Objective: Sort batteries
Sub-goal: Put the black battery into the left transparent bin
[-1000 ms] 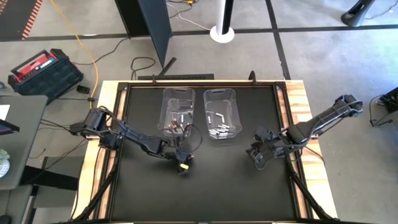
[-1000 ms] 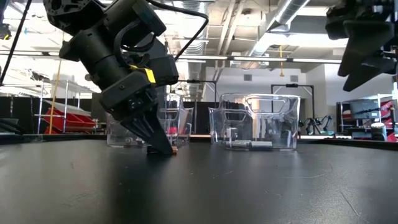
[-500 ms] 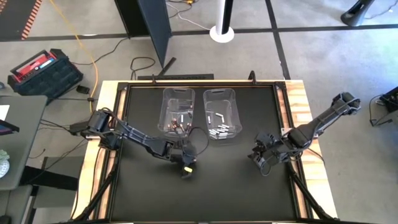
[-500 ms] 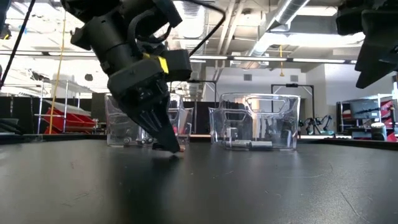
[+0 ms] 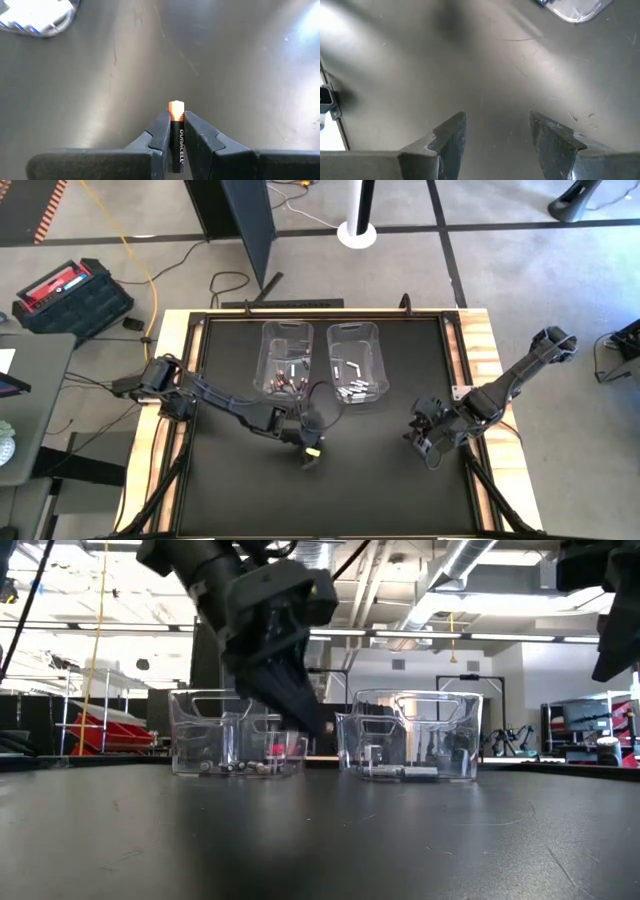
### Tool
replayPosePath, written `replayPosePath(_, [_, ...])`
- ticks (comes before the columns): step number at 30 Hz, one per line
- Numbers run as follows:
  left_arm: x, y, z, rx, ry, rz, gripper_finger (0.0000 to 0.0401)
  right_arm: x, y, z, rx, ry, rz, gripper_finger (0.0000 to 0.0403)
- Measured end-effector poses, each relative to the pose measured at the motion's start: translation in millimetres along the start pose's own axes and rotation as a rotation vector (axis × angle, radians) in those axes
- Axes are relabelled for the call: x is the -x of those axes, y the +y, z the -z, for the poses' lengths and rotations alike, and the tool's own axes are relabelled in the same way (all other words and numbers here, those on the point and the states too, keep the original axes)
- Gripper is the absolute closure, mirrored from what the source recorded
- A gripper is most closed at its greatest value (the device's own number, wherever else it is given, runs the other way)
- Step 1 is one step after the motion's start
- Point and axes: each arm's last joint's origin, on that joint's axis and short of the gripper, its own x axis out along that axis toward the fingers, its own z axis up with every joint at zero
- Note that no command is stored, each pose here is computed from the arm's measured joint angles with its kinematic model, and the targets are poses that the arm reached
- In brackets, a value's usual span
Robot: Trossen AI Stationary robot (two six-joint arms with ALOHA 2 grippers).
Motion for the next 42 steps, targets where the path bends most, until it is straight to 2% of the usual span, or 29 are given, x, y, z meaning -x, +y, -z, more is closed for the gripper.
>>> replayPosePath(6, [26.8,0.6,-25.9,-0.020,0.019,-0.034,0.0360,-0.1,0.2,0.5,0.006,0.001,0.001,0.0168])
replayPosePath(10, [62.2,16.2,-42.1,-0.020,-0.048,-0.131,0.0360,-0.8,-0.5,-1.1,-0.004,-0.004,0.006,0.0168])
replayPosePath(17, [128.3,70.7,-58.1,0.043,-0.128,-0.381,0.0360,-2.0,-1.9,-6.9,-0.045,-0.075,0.030,0.0168])
replayPosePath(22, [148.2,119.5,-65.6,0.135,-0.123,-0.489,0.0360,-4.6,-5.6,-14.4,-0.096,-0.094,0.054,0.0168])
replayPosePath(26, [143.7,160.7,-69.4,0.143,-0.058,-0.481,0.0360,-7.3,-9.7,-22.7,-0.150,-0.115,0.075,0.0168])
replayPosePath(32, [109.4,217.4,-60.4,0.132,0.033,-0.405,0.0360,-10.8,-17.3,-34.4,-0.240,-0.144,0.114,0.0168])
replayPosePath(37, [82.4,244.7,-52.6,0.137,0.108,-0.361,0.0360,-12.6,-22.6,-41.8,-0.288,-0.163,0.138,0.0168])
replayPosePath(42, [53.1,261.3,-42.8,0.138,0.180,-0.274,0.0360,-14.1,-27.6,-48.1,-0.336,-0.181,0.159,0.0168])
